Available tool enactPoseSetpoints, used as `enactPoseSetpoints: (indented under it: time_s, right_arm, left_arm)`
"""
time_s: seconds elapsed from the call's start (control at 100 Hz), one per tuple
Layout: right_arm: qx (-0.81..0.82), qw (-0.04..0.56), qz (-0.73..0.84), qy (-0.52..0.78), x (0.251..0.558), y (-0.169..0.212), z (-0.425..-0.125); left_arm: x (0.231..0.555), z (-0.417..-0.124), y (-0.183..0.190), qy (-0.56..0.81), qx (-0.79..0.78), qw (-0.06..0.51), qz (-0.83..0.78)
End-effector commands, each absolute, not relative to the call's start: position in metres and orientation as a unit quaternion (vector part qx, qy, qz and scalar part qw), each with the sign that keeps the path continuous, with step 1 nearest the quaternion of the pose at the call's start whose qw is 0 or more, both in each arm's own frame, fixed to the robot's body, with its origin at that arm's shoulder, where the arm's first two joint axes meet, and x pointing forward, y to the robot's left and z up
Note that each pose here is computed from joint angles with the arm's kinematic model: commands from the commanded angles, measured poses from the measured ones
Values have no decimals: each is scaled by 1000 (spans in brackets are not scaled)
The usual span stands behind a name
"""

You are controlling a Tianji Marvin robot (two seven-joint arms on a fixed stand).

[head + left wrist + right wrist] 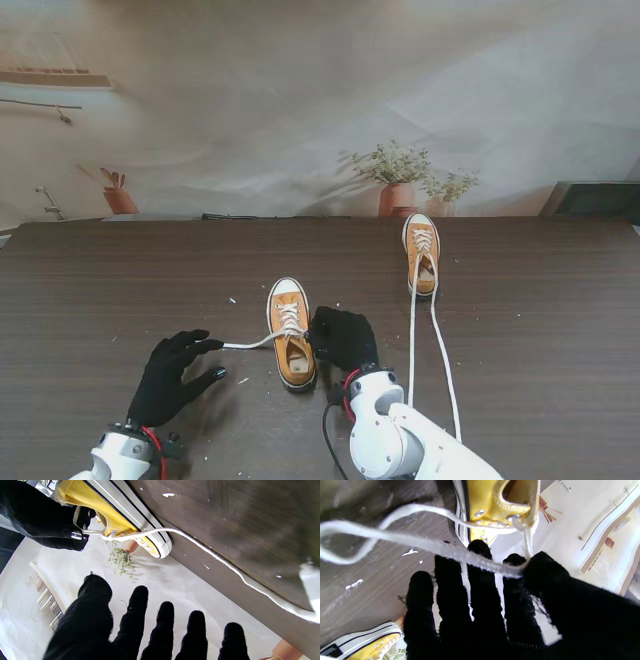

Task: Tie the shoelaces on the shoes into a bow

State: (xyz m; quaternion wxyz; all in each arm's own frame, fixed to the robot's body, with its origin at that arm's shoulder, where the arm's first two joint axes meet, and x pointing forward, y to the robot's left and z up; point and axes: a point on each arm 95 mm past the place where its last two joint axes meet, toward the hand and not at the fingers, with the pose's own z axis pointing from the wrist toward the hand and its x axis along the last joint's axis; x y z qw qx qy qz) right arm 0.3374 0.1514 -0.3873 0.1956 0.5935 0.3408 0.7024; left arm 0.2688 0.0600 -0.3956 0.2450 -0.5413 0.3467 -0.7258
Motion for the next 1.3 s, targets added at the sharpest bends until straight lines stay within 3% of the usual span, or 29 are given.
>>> enactPoseSetpoints:
  time_s: [0.0,0.2,0.83,1.29]
  right_arm:
    - [600,186,700,339,336,158,-388]
    - [638,152,690,306,337,162,-387]
    - [762,-40,615,199,334,159,-360]
    - [747,-73,609,256,336,143,-334]
  left_arm:
    - [268,-395,57,347,-542,238,-728]
    - [268,-395,55,343,-542,233,-731]
    - [269,-394,51,333,-539,226,-740]
    - [269,-394,48,338,-535,220,-743]
